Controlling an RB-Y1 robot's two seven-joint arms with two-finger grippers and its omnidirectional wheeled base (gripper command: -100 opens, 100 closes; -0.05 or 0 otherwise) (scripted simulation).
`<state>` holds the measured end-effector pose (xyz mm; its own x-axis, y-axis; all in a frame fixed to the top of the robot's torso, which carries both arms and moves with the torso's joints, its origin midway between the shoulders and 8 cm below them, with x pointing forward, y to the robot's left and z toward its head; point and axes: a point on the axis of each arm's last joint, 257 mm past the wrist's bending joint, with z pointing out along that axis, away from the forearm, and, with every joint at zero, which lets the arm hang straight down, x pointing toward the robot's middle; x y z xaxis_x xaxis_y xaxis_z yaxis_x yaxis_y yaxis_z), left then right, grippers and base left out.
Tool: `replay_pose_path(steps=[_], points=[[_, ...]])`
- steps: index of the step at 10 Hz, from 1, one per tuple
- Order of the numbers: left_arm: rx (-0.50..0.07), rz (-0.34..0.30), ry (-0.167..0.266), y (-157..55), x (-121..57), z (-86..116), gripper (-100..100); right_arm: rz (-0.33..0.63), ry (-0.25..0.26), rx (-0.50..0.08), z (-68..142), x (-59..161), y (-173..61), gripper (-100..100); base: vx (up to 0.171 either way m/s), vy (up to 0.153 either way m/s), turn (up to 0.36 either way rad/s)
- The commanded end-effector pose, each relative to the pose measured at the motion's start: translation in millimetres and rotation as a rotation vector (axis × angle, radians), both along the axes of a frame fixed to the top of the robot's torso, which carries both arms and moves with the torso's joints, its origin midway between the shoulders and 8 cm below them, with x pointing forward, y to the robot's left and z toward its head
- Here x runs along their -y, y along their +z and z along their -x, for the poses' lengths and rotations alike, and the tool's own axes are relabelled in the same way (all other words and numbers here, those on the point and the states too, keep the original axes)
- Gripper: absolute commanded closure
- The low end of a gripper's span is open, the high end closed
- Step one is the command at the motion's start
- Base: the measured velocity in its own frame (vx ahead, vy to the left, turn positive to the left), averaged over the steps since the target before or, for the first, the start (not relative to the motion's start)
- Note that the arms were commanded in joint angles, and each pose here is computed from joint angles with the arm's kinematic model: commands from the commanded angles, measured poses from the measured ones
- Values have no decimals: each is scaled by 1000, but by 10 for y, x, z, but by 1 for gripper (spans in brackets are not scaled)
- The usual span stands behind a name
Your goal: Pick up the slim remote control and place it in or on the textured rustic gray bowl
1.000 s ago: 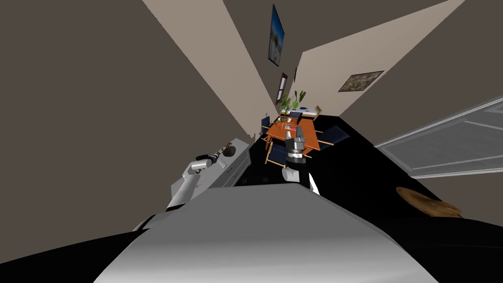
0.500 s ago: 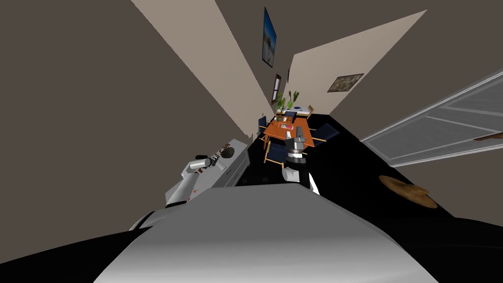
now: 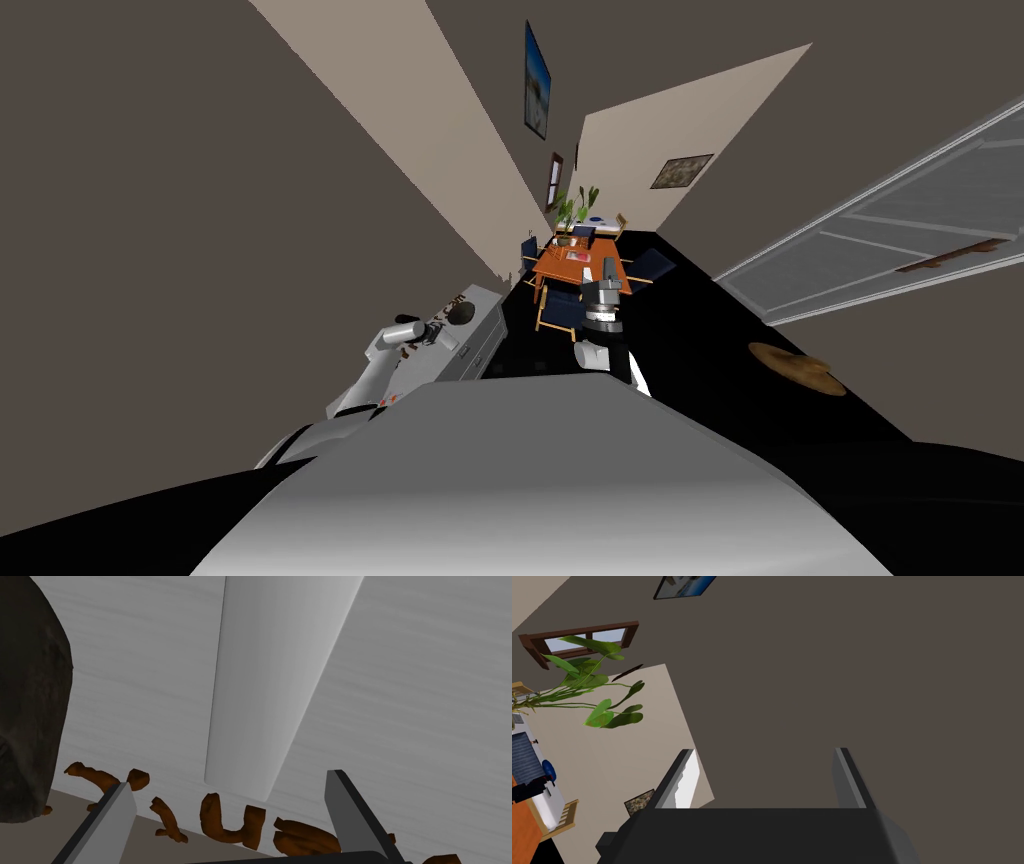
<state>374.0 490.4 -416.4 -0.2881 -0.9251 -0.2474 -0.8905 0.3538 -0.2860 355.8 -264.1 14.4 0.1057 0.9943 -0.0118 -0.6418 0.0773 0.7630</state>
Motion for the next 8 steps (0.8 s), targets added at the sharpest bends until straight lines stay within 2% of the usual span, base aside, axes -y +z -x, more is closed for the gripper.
replay_pose_path(steps=[1, 2, 4, 6, 7, 8], points=[[-58, 22, 11, -63, -19, 134, -100, 0, 0, 0, 0, 0, 0, 0, 3, 31, -104], [-71, 25, 12, -74, -12, 165, -100, 0, 0, 0, 0, 0, 0, 0, 2, 27, -83], [-149, 61, 29, -141, -34, 340, -100, 0, 0, 0, 0, 0, 0, 0, 8, 39, -165], [-203, 83, 38, -180, -23, 471, -100, 0, 0, 0, 0, 0, 0, 0, 8, 32, -79], [-206, 84, 38, -181, -21, 479, -100, 0, 0, 0, 0, 0, 0, 0, 8, 18, -67], [-243, 102, 45, -210, -13, 572, -100, 0, 0, 0, 0, 0, 0, 0, 11, 19, -91]])
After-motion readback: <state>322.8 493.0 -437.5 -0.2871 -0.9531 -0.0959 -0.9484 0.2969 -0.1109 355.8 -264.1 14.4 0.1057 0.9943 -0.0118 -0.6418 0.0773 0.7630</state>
